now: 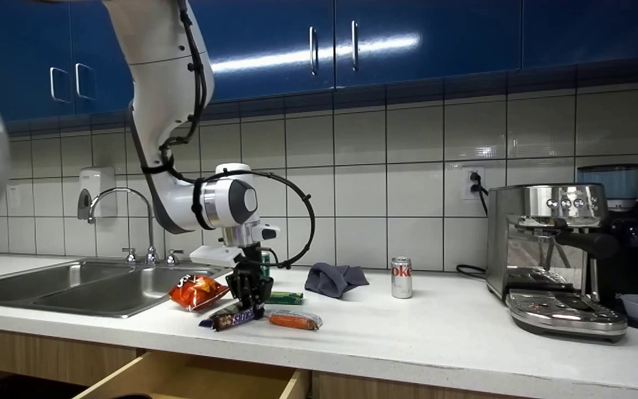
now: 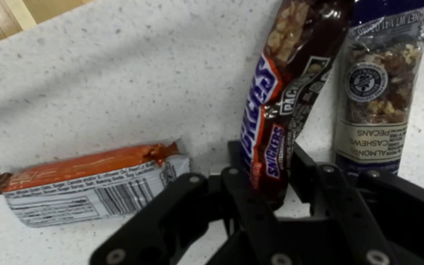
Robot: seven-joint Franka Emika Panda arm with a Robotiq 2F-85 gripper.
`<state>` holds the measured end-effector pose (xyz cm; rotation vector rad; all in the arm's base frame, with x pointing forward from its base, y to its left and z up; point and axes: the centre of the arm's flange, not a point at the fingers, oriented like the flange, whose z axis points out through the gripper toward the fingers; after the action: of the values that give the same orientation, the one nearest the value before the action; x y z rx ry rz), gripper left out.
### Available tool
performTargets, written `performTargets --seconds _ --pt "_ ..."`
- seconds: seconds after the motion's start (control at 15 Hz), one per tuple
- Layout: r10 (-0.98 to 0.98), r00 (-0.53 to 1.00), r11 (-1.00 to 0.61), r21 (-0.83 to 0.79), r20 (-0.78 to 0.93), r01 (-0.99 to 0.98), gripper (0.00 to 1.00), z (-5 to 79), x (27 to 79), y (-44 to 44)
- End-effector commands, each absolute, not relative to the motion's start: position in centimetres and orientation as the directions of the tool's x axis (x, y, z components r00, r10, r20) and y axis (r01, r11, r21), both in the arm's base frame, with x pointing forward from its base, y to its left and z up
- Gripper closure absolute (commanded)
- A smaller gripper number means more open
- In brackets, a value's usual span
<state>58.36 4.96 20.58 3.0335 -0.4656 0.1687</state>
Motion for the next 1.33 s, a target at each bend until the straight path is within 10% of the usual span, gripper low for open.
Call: performTargets --seconds 0.0,1.27 --pt "-0.318 0.942 -0.943 0.065 0.104 -0.326 0.92 20.6 58.7 4.7" --pt "-0.476 0.875 -0.877 0.030 0.087 -0.480 0.92 25.0 51.1 2.0"
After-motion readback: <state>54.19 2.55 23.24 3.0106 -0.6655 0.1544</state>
